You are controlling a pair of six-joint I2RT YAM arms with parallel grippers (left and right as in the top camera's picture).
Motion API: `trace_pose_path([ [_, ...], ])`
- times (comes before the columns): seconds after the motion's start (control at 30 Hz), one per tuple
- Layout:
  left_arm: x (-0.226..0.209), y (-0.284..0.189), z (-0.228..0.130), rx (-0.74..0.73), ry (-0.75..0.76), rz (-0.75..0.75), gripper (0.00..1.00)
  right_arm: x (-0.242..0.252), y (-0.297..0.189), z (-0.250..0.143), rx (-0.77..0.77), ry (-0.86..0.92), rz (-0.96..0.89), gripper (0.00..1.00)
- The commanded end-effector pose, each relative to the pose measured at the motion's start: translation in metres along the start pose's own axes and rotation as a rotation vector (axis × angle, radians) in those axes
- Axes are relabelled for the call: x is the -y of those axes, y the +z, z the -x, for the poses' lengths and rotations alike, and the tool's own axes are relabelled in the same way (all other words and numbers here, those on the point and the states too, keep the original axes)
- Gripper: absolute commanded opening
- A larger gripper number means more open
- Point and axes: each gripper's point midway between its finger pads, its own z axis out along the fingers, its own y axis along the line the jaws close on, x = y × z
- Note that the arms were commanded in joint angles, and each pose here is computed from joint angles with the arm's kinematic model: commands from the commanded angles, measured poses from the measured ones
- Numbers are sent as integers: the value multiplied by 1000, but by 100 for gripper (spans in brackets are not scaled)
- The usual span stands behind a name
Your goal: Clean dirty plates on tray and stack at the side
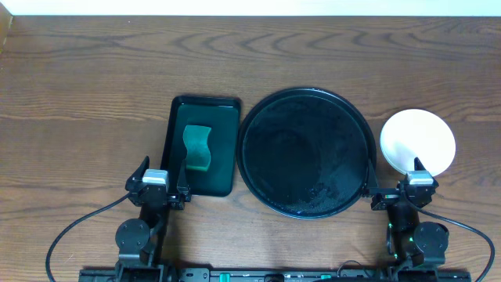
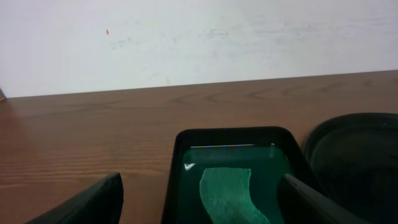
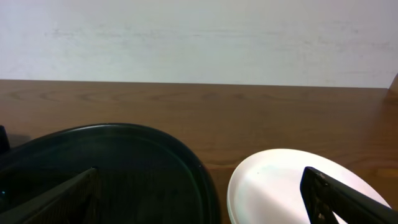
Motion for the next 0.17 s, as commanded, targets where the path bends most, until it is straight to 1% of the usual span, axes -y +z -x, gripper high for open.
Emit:
trace_pose_path([
  [0.0, 8, 0, -13, -46, 11, -42, 79, 4, 0, -1, -1, -7, -17, 99],
  [0.13, 8, 0, -13, -46, 11, -42, 79, 4, 0, -1, 0, -7, -17, 99],
])
